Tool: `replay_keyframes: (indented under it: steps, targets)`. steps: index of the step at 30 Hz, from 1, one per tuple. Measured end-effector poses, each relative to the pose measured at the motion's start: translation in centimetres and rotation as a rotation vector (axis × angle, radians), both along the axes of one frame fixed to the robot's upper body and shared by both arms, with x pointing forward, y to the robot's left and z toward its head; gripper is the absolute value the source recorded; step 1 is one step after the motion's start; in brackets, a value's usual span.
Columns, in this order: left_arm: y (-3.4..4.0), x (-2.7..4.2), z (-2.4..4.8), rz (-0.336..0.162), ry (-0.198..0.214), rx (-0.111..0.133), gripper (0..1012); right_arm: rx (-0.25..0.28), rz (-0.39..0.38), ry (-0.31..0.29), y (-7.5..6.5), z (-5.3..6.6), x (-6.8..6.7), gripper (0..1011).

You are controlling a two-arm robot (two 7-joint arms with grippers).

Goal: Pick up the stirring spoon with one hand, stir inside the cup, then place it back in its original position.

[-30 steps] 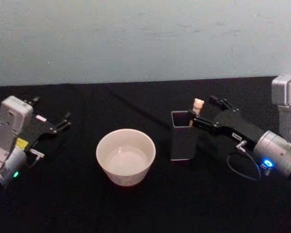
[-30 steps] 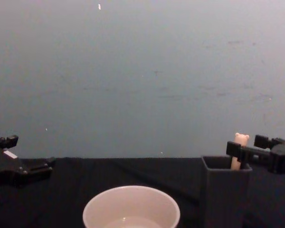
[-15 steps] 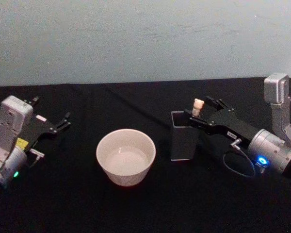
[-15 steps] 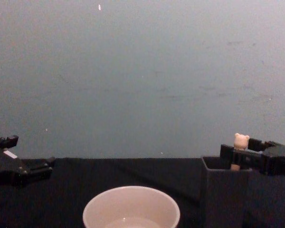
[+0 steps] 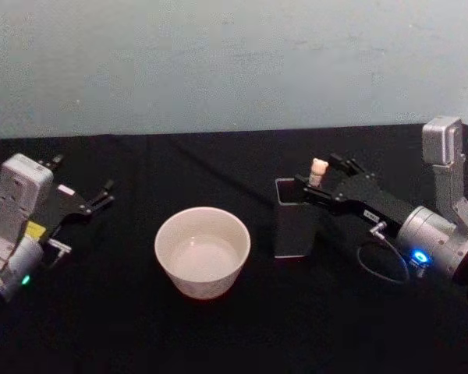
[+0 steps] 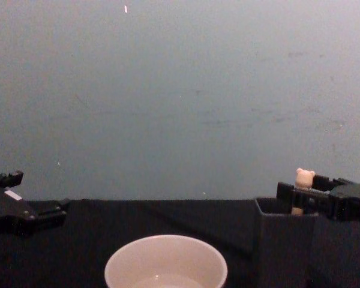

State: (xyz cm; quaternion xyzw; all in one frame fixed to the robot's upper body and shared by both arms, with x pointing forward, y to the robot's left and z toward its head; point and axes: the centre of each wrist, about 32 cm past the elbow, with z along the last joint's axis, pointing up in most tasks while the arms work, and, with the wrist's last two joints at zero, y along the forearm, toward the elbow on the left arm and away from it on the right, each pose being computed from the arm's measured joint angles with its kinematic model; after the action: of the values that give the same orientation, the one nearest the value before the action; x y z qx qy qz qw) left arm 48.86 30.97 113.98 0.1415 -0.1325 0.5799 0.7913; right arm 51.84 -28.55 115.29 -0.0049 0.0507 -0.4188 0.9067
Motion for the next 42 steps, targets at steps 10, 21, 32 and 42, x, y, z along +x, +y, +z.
replay_keyframes:
  steps: [10, 21, 32, 42]
  targets:
    - [0.00, 0.00, 0.00, 0.000, 0.000, 0.000, 1001, 0.000, -0.001, 0.000, -0.01, -0.01, -0.02, 976]
    - [0.00, 0.00, 0.00, 0.000, 0.000, 0.000, 1001, 0.000, -0.001, -0.001, 0.00, 0.00, -0.02, 706]
    - [0.00, 0.00, 0.00, 0.000, 0.000, 0.000, 1001, 0.000, -0.001, -0.002, -0.01, 0.00, -0.02, 342]
    - [0.00, 0.00, 0.00, 0.000, 0.000, 0.000, 1001, 0.000, -0.001, -0.002, 0.00, 0.00, -0.01, 212]
